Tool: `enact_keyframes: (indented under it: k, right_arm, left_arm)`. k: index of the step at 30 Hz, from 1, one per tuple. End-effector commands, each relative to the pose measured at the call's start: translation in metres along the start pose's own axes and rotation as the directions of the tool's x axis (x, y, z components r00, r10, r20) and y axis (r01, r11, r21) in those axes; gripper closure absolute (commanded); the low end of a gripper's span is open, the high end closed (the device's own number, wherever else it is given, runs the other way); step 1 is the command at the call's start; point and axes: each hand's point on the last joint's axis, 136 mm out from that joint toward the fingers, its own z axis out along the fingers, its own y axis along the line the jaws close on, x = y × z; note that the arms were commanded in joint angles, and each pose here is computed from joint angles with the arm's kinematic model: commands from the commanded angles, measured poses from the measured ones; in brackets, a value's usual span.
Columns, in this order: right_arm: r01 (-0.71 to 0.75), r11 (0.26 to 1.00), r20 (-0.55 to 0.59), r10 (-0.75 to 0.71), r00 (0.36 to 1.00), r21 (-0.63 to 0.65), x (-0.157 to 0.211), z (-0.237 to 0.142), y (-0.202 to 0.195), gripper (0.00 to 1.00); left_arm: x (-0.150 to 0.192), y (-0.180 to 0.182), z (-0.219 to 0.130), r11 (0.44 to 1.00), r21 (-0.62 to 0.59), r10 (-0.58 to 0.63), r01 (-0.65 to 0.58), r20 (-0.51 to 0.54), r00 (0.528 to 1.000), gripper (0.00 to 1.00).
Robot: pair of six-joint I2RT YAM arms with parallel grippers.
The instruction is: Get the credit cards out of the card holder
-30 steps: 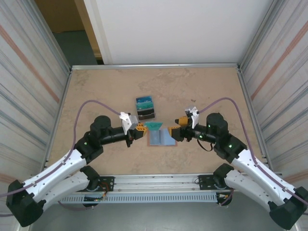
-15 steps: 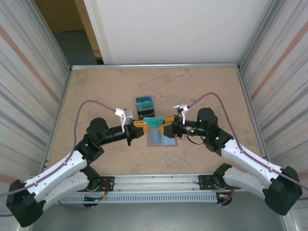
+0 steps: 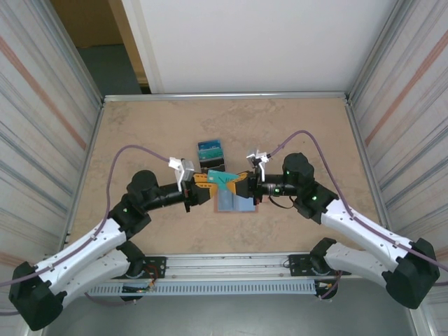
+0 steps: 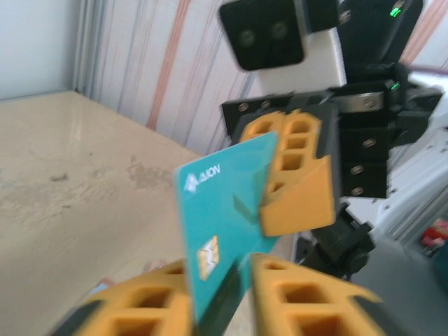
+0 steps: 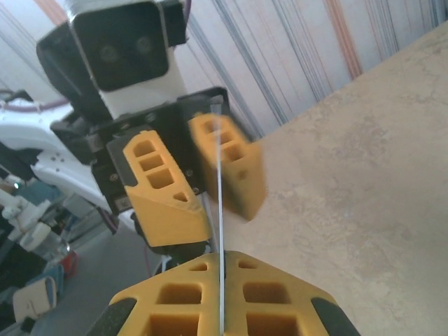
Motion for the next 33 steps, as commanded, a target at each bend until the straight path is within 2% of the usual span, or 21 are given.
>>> enact_keyframes:
  k: [1,5,9,14,21,27,33]
  right_arm:
    - [0.071,0.996,-0.025,-0.069,0.997,0.057,-0.004,-0.011,0.004,1.0]
    - [0.093,0.99,-0.105,-0.082,0.991,0.107,0.006,-0.018,0.0,1.0]
    - [0.104,0.989,-0.179,-0.084,0.98,0.108,0.013,-0.023,0.003,1.0]
    - [0.101,0.992,-0.23,-0.082,0.97,0.073,0.017,-0.022,0.008,1.0]
    - [0.089,0.995,-0.254,-0.073,0.964,0.053,0.021,-0.018,0.007,1.0]
    - [0.083,0.996,-0.263,-0.069,0.962,0.041,0.022,-0.015,0.006,1.0]
    - [0.09,0.996,-0.256,-0.08,0.963,0.028,0.018,-0.016,0.009,1.0]
  left_arm:
    - [-0.019,-0.006,-0.01,0.991,-0.033,0.127,-0.128,-0.028,0.991,0.55]
    - [-0.028,-0.009,-0.015,0.972,-0.045,0.224,-0.232,-0.136,0.965,0.45]
    - [-0.031,-0.012,-0.011,0.961,-0.007,0.268,-0.276,-0.227,0.936,0.45]
    - [-0.026,-0.018,0.002,0.96,0.102,0.281,-0.262,-0.323,0.904,0.48]
    - [-0.027,-0.028,0.016,0.953,0.213,0.28,-0.213,-0.363,0.889,0.54]
    - [-0.018,-0.027,0.021,0.949,0.246,0.282,-0.195,-0.395,0.874,0.55]
    - [-0.007,-0.022,0.027,0.95,0.265,0.271,-0.165,-0.439,0.857,0.61]
